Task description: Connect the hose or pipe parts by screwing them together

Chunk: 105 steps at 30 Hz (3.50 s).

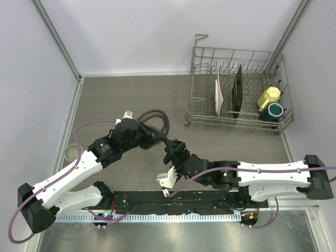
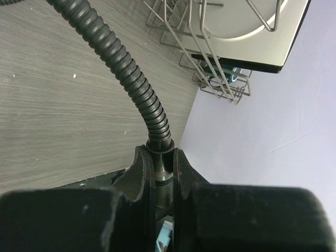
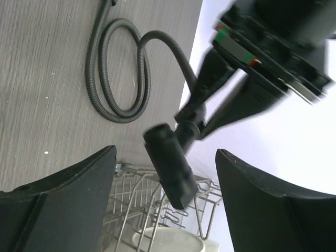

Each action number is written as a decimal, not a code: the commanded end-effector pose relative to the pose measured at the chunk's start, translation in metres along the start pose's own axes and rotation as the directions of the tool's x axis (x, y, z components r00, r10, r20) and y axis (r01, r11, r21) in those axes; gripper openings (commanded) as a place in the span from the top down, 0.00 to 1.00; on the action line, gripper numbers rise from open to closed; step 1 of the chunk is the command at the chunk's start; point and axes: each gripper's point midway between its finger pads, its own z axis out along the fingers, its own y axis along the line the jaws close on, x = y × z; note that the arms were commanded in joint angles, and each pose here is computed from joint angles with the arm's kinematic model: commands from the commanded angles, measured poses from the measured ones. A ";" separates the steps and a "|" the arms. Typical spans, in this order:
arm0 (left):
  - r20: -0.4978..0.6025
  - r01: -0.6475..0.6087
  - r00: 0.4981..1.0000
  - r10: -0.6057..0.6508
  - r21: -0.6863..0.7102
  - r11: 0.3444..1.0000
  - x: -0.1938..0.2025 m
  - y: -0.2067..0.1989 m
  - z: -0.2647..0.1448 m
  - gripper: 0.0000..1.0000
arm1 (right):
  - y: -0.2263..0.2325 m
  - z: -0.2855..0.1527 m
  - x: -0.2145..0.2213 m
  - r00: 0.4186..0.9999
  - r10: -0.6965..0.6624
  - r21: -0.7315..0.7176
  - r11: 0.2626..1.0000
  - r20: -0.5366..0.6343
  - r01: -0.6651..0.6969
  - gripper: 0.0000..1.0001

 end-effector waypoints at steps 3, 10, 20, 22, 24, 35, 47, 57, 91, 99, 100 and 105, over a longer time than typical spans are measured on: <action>-0.021 0.082 0.997 -0.080 0.116 0.990 0.001 -0.026 -0.014 1.00 | -0.004 0.022 0.015 0.981 -0.075 0.058 0.995 -0.179 0.086 0.40; 0.049 0.067 0.996 -0.081 0.239 0.969 -0.012 -0.035 -0.025 1.00 | -0.030 0.019 0.015 0.866 0.500 0.357 0.808 0.007 -0.469 0.85; 0.094 0.081 0.987 -0.131 0.416 0.906 -0.023 -0.052 -0.029 1.00 | -0.018 0.037 0.019 -0.101 0.921 0.175 -0.178 0.376 -0.968 0.95; 0.107 0.073 0.985 -0.134 0.447 0.892 -0.026 -0.055 -0.030 1.00 | -0.021 0.038 0.017 -0.302 0.858 0.088 -0.368 0.417 -0.926 0.93; 0.127 0.064 0.982 -0.137 0.461 0.885 -0.029 -0.055 -0.030 1.00 | -0.020 0.036 0.016 -0.393 0.812 0.034 -0.450 0.430 -0.892 0.95; 0.226 -0.080 0.974 0.035 0.194 0.978 -0.039 -0.017 -0.034 0.31 | -0.054 0.003 0.016 -0.114 0.858 0.052 -0.162 0.501 -0.985 0.99; 0.005 0.013 1.000 -0.014 0.173 0.985 0.001 -0.014 -0.001 0.25 | -0.074 -0.008 -0.021 0.056 0.860 -0.065 0.103 0.507 -0.993 0.99; 0.066 0.028 0.997 -0.042 0.201 0.979 -0.010 -0.006 -0.008 0.51 | -0.064 -0.007 -0.018 0.066 0.865 -0.063 0.112 0.498 -0.992 0.99; 0.187 -0.023 0.981 -0.048 0.358 0.934 -0.030 -0.031 -0.009 1.00 | -0.031 -0.008 0.057 -0.735 0.288 -0.254 -0.809 0.614 -0.529 0.95; 0.227 -0.059 0.974 -0.003 0.268 0.961 -0.036 -0.021 -0.016 1.00 | -0.041 -0.018 0.031 -0.571 0.624 -0.136 -0.603 0.534 -0.786 0.31; 0.210 -0.070 0.977 0.022 0.225 0.972 -0.032 -0.013 -0.012 1.00 | -0.013 -0.011 0.037 -0.489 0.744 0.001 -0.549 0.455 -0.836 0.28; 0.136 -0.077 0.989 0.049 0.204 0.976 -0.019 -0.016 -0.009 1.00 | -0.010 -0.032 0.041 -0.084 0.943 0.134 -0.133 0.321 -0.982 0.22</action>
